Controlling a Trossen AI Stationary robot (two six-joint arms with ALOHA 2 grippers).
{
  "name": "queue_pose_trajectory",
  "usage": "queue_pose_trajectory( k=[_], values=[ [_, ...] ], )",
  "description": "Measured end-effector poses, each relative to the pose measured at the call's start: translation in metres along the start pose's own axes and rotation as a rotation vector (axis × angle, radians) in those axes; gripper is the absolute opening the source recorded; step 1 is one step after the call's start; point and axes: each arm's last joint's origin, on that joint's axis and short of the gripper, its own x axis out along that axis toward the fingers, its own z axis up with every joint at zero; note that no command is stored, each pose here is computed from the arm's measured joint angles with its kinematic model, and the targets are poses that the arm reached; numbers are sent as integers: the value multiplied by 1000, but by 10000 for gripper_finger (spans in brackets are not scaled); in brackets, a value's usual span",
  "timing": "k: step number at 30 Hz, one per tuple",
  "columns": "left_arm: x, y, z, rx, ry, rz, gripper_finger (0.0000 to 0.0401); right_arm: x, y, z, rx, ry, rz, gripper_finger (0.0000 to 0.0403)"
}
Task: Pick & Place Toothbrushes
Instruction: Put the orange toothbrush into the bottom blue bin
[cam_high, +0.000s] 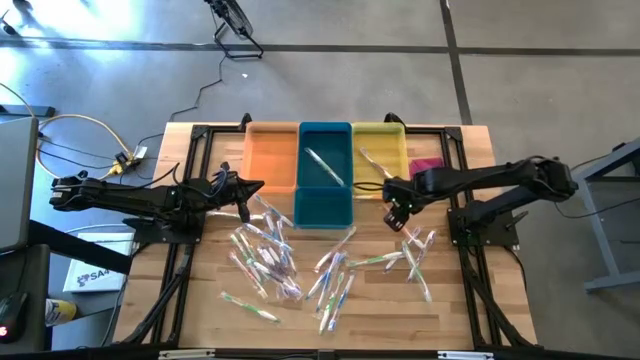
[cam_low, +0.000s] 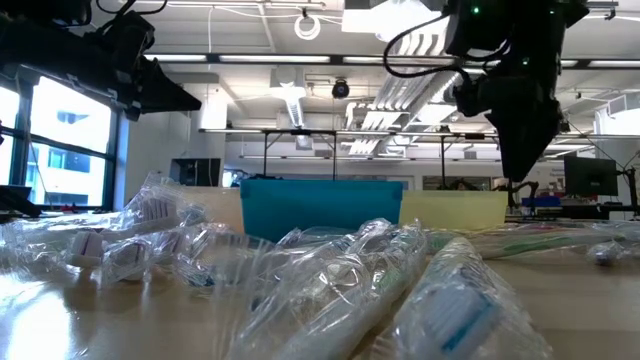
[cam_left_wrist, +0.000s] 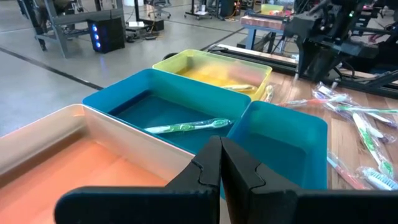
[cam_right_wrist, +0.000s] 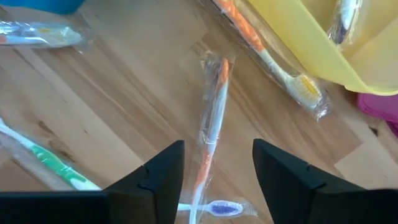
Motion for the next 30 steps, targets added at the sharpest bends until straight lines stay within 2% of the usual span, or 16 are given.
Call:
queue_pose_trajectory(
  k=[9, 22, 30],
  values=[
    [0, 0, 0, 0, 0, 0, 0, 16, 4, 2, -8, 60, -50, 177],
    [0, 0, 0, 0, 0, 0, 0, 36, 21, -6, -82, 117, -90, 177],
    [0, 0, 0, 0, -1, 0, 0, 40, 24, -6, -51, 121, -106, 177]
  ],
)
